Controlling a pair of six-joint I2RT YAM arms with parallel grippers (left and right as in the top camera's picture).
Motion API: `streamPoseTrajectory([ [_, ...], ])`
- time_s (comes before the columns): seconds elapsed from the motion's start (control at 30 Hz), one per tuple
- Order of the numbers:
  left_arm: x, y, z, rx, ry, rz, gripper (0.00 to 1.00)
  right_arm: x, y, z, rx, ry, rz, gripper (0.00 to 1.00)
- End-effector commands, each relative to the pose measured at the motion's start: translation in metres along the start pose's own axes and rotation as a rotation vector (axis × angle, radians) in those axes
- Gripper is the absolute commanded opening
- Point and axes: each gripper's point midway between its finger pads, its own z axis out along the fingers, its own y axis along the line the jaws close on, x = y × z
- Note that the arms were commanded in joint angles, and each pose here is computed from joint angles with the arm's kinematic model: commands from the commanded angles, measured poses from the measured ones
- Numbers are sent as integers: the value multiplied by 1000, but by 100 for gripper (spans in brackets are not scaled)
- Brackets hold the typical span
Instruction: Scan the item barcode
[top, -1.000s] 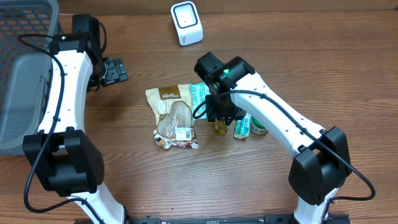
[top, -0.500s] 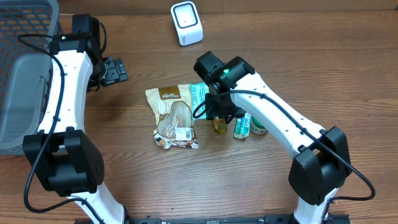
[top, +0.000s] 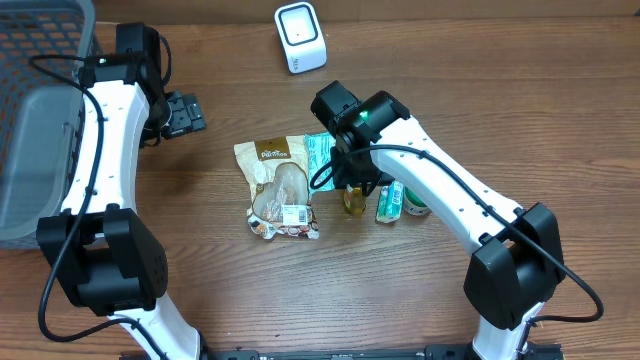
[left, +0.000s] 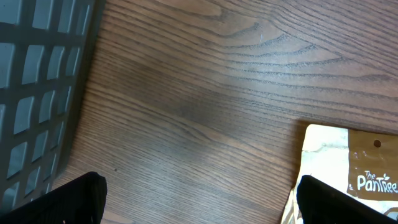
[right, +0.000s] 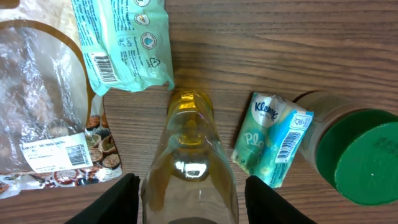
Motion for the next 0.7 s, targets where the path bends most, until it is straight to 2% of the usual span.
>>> streamPoseTrajectory([
  [0.0,-6,1,-10,-3,-35,3,99,0,-4,-4,13,-12,5,51],
  [0.27,-6,1,-10,-3,-35,3,99,-6,-2,-4,8,-37,3,47],
  [0.47,-6,1,-10,-3,-35,3,100,-1,-3,-4,16,-21,-3,34],
  [0.67,-6,0,-10,-2,-35,3,100,10,2,-5,21,4,-24,34],
])
